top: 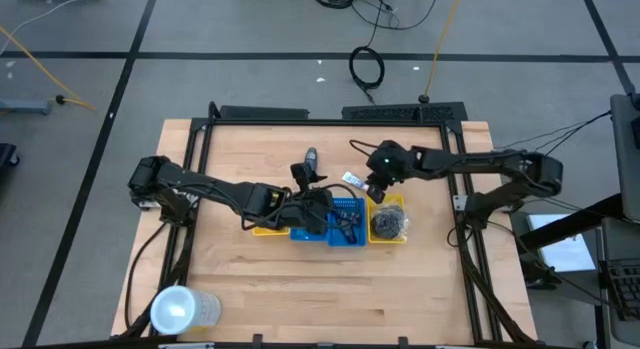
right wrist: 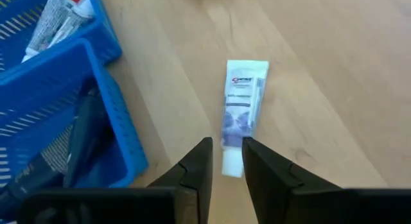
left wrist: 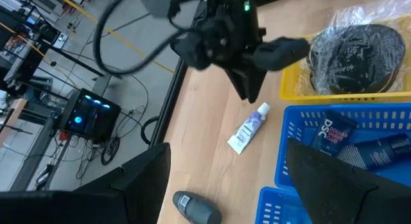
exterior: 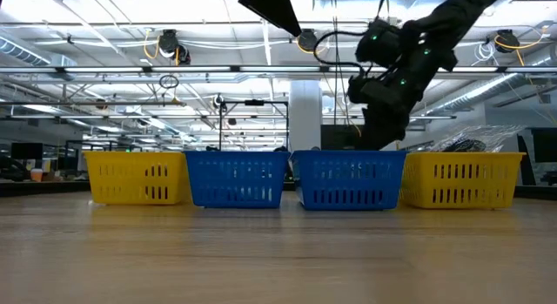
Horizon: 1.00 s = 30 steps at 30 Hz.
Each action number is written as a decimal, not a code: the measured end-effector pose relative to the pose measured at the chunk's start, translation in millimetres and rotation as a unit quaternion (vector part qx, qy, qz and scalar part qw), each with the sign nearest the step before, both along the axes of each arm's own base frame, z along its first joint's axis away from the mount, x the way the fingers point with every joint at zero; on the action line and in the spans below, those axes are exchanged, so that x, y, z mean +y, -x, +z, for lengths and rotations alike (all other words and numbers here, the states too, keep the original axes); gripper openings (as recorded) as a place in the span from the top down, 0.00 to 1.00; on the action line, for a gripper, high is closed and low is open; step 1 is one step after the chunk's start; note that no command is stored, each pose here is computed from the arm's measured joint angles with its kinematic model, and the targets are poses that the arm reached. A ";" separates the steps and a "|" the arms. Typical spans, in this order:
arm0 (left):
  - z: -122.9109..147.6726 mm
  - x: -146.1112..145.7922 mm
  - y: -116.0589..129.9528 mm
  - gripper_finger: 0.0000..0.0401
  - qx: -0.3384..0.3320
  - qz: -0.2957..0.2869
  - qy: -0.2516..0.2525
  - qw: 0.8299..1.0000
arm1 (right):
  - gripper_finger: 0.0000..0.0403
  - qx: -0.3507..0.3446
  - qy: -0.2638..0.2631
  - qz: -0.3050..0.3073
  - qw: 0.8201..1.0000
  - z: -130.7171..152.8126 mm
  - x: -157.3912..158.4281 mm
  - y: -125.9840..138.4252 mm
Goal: Pick & Place Travel size toiletries
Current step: Put the white toothpaste into the left blue basket
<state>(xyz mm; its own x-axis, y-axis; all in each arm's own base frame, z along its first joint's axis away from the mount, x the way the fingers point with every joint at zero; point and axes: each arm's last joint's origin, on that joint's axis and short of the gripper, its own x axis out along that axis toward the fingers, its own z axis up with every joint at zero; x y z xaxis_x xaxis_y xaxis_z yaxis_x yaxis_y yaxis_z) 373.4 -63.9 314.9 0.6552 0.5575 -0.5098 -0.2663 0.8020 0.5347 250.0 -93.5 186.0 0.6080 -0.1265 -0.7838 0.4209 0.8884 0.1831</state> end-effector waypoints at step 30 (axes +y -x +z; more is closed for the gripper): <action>-0.6 0.1 0.4 0.25 0.006 -0.004 0.000 1.000 | 0.76 0.102 -0.059 0.011 0.993 -20.8 -20.3 -26.3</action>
<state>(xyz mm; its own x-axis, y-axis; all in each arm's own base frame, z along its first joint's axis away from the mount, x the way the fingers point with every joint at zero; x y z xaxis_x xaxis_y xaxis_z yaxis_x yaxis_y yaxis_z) 373.0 -63.9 314.3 0.6536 0.5518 -0.5180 -0.2523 0.8042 0.5382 276.3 -113.8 165.2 0.4374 -0.0154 -0.8991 0.4411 0.8750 0.1995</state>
